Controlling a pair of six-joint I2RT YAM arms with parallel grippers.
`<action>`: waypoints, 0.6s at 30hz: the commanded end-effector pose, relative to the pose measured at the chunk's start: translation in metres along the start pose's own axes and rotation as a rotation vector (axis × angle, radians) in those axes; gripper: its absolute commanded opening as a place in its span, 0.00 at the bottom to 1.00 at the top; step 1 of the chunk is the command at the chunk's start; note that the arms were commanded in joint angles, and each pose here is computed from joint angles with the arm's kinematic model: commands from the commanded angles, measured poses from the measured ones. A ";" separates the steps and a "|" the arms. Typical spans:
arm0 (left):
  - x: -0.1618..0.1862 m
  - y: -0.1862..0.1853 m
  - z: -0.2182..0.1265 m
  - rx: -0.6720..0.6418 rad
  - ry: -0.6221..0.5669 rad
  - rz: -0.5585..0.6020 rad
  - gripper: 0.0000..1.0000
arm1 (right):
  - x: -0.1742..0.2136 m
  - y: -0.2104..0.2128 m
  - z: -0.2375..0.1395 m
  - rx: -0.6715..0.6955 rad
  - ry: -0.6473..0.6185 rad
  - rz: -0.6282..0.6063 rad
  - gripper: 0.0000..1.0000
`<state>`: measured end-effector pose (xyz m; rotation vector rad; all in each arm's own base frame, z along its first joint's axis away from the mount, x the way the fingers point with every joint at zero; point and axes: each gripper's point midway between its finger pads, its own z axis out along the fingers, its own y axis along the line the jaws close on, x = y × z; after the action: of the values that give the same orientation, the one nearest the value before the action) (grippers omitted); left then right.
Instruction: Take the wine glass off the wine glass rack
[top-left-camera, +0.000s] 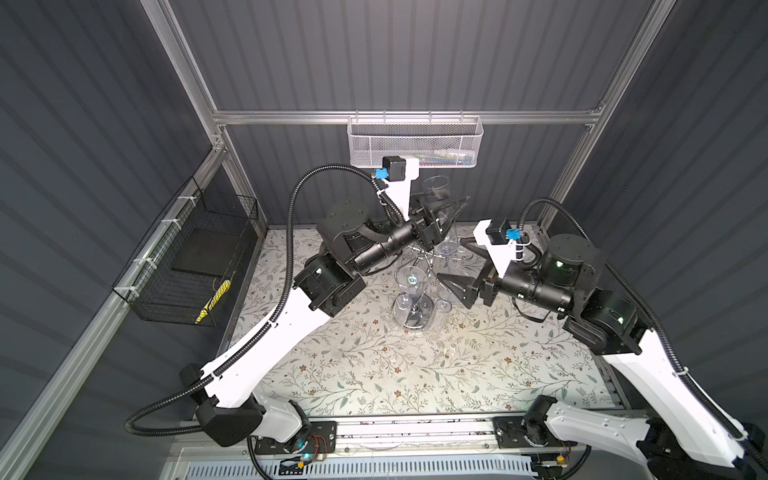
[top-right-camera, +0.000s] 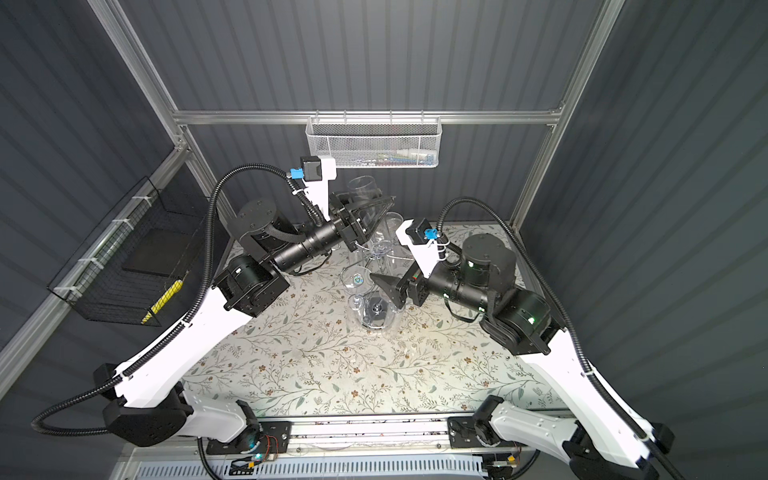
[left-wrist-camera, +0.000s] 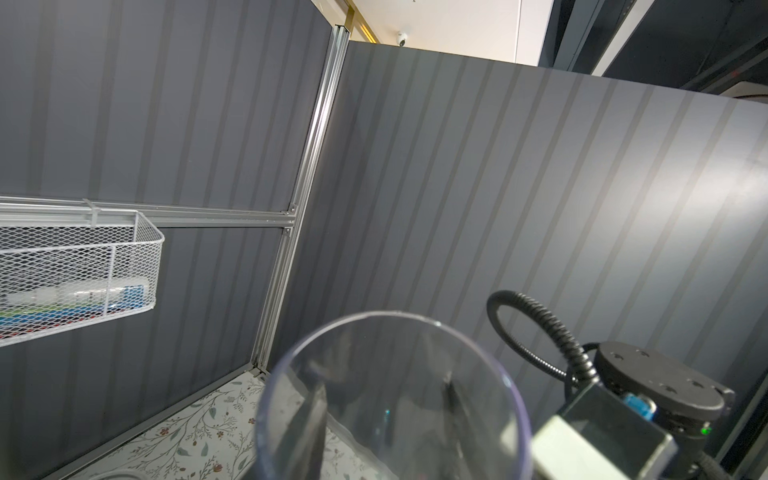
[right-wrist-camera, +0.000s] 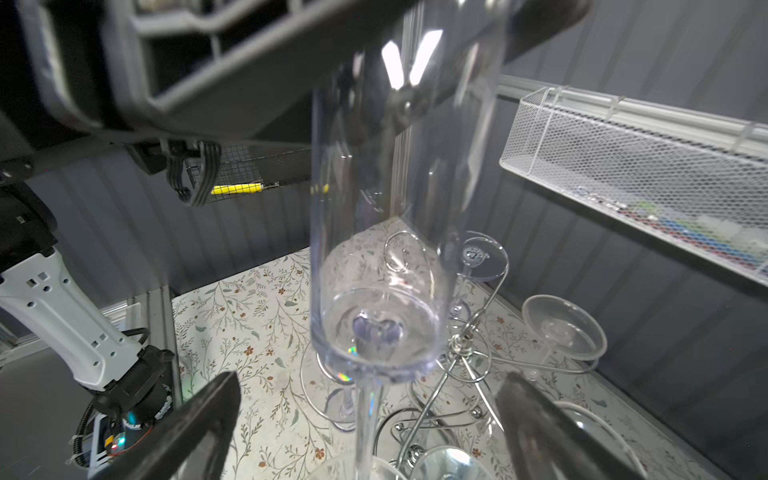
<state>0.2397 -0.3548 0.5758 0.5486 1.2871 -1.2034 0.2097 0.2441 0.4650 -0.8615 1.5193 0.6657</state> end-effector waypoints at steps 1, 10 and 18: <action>-0.043 -0.013 -0.030 -0.023 -0.101 0.088 0.38 | -0.040 -0.011 -0.033 0.102 -0.124 -0.076 0.99; -0.080 -0.008 -0.095 -0.216 -0.134 0.282 0.38 | -0.063 -0.027 -0.088 0.266 -0.215 -0.147 0.99; -0.085 0.019 -0.166 -0.469 -0.138 0.402 0.37 | -0.047 -0.041 -0.114 0.388 -0.211 -0.126 0.99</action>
<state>0.1866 -0.1946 0.6216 0.3870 1.1594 -0.7458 0.1733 0.1446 0.5389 -0.6061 1.3002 0.3997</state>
